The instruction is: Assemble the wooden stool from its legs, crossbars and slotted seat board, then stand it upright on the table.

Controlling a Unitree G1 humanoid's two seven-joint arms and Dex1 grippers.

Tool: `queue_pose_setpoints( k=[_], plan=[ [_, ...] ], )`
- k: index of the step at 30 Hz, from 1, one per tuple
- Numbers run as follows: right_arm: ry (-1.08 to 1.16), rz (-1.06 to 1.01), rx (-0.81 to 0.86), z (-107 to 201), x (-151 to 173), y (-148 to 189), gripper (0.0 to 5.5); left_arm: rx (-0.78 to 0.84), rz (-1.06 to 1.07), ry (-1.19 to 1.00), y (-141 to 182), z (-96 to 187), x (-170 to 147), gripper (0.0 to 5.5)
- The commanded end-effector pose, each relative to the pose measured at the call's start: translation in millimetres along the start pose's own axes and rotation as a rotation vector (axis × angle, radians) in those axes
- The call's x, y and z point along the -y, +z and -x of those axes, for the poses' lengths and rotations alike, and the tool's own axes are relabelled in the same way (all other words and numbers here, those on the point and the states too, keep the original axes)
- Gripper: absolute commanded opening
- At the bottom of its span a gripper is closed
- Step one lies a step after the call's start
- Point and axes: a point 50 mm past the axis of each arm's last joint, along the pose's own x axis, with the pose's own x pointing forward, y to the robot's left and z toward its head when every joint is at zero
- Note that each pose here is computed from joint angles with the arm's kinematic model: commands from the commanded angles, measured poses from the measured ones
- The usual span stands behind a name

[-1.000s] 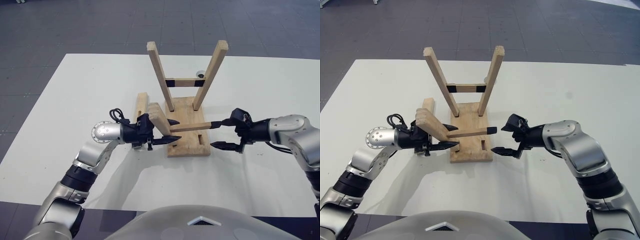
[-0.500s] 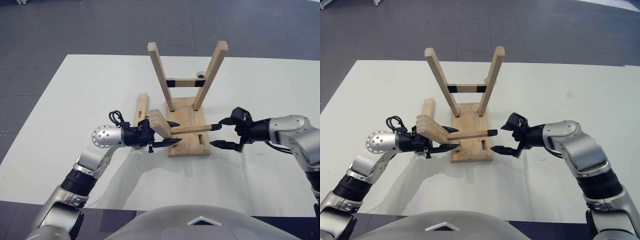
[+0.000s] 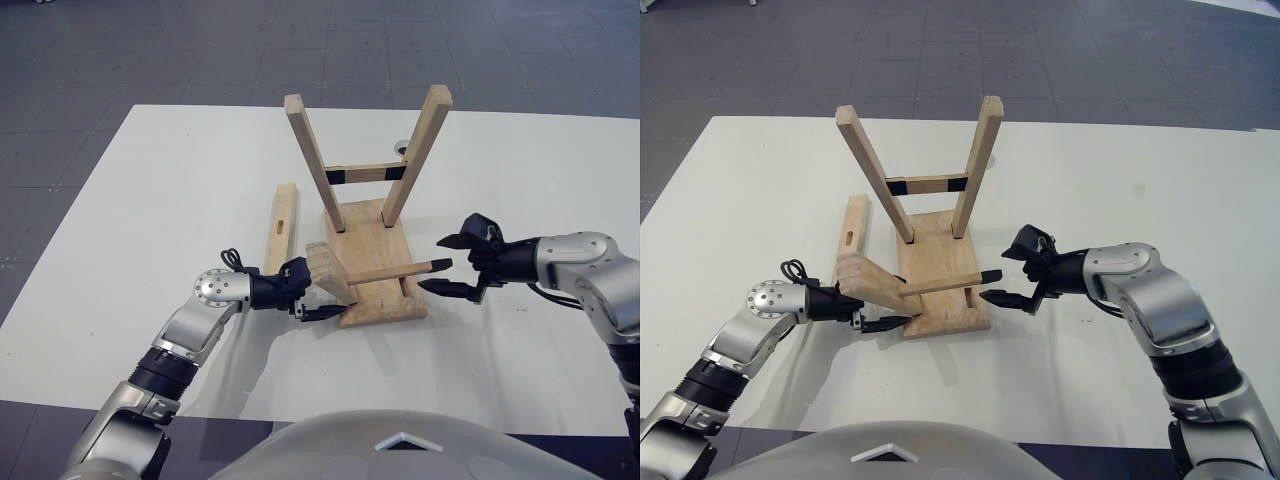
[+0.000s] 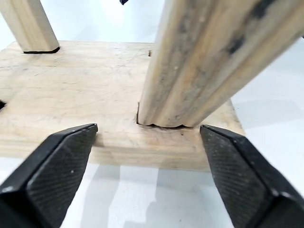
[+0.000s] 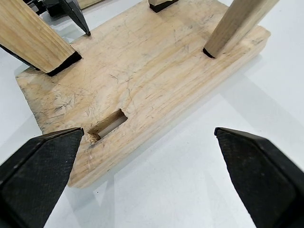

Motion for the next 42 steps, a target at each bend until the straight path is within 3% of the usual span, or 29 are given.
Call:
queue_pose_setpoints(
  k=[1,9,16,26,34,38,42],
  plan=[
    [0.019,0.006,-0.062,5.5,-2.3,-9.1,5.08,-0.018,-0.02,0.022,6.6,3.5,-6.9,4.6],
    [0.025,-0.022,-0.163,16.6,4.8,-37.9,5.08,-0.006,-0.044,-0.029,44.6,29.7,-0.1,4.78],
    [0.163,-0.011,-0.224,11.5,-22.9,-55.3,5.08,-0.081,-0.083,-0.008,83.9,66.7,-1.9,4.78],
    [0.164,-0.053,-0.183,-16.4,-38.0,-62.2,5.08,0.225,-0.105,0.212,187.8,140.6,4.3,4.78],
    [0.212,-0.067,-0.167,-36.5,-43.7,-58.9,5.08,0.541,-0.011,0.353,235.1,109.4,-4.1,4.78],
    [0.18,-0.075,-0.141,-44.9,-39.8,-54.3,5.08,0.538,0.058,0.407,231.3,89.2,1.3,4.78],
    [0.159,-0.083,-0.121,-51.0,-39.9,-50.0,5.08,0.617,0.161,0.473,239.1,86.8,-0.3,4.78]
  ],
)
